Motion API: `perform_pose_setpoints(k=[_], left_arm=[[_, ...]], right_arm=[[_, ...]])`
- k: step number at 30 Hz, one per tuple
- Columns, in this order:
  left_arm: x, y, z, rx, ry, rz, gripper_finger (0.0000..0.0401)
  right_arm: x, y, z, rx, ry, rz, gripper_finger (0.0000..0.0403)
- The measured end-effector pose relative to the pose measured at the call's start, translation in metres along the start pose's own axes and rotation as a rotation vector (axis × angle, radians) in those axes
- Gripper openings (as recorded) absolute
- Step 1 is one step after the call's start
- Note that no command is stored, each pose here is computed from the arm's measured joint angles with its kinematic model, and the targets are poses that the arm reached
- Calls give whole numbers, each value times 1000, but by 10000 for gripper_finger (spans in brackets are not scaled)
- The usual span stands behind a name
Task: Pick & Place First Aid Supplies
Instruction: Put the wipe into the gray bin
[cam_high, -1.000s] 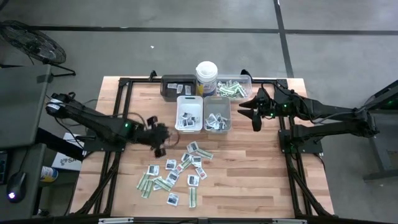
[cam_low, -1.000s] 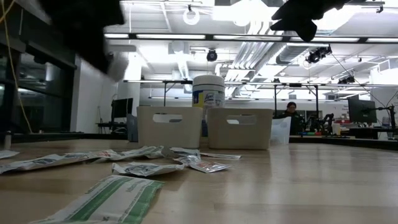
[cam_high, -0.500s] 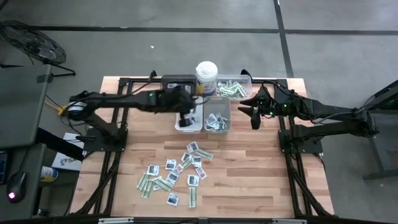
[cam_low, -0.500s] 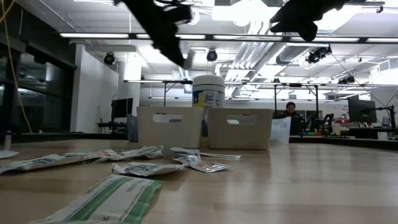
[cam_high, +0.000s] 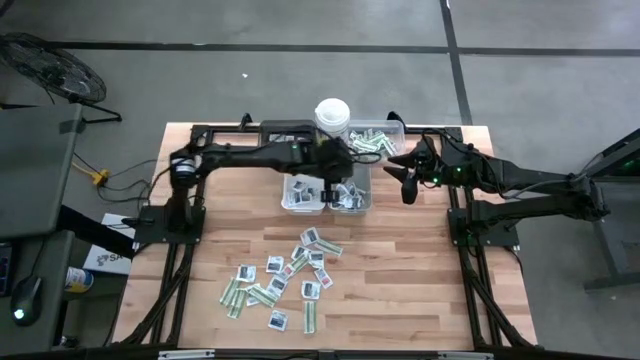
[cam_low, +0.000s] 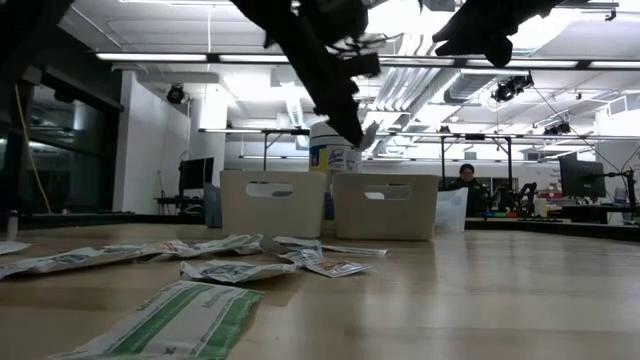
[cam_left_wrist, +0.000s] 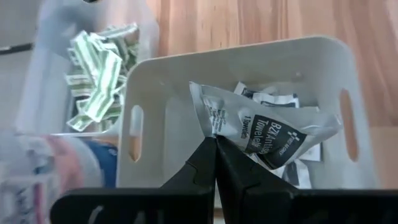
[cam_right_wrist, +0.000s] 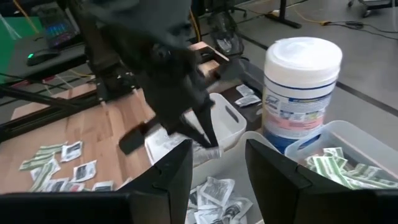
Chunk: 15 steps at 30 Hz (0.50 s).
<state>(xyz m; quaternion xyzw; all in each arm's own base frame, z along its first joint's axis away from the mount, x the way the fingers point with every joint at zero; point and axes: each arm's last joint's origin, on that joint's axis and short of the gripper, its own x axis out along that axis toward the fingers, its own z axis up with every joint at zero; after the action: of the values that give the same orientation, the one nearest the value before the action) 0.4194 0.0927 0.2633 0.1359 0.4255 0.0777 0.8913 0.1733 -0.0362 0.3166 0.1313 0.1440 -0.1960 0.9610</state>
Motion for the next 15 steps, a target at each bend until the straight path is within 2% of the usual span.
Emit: perform_pose_setpoints(k=[7,15], left_arm=[[33,-4,1,5,98,-32,0],[38,-6,-3,10,135,-45,4]], right_arm=[[0,0,0,0,-2,-8,142],[0,0,-1,-4,5,-10,142]])
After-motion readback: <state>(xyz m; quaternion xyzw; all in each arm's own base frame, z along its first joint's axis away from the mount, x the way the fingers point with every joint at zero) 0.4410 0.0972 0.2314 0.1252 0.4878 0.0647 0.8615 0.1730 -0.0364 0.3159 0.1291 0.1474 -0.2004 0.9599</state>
